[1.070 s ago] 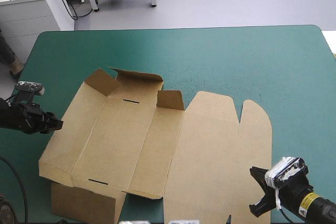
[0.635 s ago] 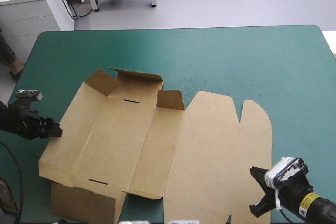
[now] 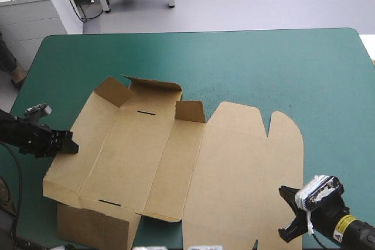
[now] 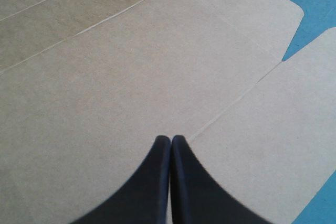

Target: Fold the box

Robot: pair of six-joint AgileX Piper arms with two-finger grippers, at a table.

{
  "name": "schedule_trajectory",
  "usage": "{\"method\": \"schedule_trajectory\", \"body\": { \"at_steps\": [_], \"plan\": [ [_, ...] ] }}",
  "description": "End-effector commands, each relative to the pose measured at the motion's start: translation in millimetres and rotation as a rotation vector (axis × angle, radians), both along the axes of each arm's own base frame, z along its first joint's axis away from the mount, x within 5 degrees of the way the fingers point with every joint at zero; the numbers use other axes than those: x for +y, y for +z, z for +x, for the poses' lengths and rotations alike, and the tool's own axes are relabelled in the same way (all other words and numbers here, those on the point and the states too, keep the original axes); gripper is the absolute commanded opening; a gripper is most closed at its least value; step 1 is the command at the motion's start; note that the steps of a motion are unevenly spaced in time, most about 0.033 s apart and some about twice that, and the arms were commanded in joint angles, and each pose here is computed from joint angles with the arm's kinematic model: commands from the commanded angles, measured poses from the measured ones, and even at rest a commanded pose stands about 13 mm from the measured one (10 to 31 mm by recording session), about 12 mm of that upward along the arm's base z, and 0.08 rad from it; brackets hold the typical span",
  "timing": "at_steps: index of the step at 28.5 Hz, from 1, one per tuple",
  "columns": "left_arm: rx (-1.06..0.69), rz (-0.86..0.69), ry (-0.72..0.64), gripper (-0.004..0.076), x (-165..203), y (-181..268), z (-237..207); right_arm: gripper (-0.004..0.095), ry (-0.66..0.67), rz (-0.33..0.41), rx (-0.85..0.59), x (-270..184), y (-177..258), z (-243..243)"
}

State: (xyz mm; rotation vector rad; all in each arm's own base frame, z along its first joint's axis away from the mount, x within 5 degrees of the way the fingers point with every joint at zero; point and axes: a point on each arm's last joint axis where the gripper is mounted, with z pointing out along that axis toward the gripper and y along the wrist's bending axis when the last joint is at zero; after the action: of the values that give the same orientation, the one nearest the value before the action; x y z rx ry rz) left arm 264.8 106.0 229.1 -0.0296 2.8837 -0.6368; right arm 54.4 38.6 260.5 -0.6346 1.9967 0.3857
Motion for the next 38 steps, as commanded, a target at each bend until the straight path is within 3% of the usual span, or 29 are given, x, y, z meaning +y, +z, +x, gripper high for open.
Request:
{"method": "schedule_trajectory", "body": {
  "at_steps": [1,7,13,17,21,29,34,38],
  "plan": [
    [0.014,-0.070,-0.029,0.0395,-15,17,-3,-0.0019,0.001,0.044,-0.080,2,14,3],
    [0.128,-0.016,-0.181,0.0395,-45,-2,-9,-0.0019,0.002,0.040,-0.083,1,14,3],
    [0.158,0.009,-0.166,0.0375,-45,-4,-10,-0.0019,0.001,0.041,-0.082,1,14,3],
    [0.157,0.005,-0.164,0.0217,-46,-3,-10,-0.0019,0.001,0.041,-0.082,1,14,3],
    [0.145,0.008,-0.190,-0.0009,-46,-3,-10,-0.0019,0.001,0.041,-0.082,1,14,3],
    [0.037,0.032,-0.288,-0.0008,-55,11,5,-0.0019,0.002,0.049,-0.084,2,15,3],
    [-0.103,0.234,-0.497,-0.0008,-86,50,34,-0.0019,0.002,0.049,-0.084,2,15,3],
    [-0.319,0.440,-0.642,-0.0008,-123,94,58,-0.0019,0.002,0.049,-0.084,2,15,3]
  ]
}}
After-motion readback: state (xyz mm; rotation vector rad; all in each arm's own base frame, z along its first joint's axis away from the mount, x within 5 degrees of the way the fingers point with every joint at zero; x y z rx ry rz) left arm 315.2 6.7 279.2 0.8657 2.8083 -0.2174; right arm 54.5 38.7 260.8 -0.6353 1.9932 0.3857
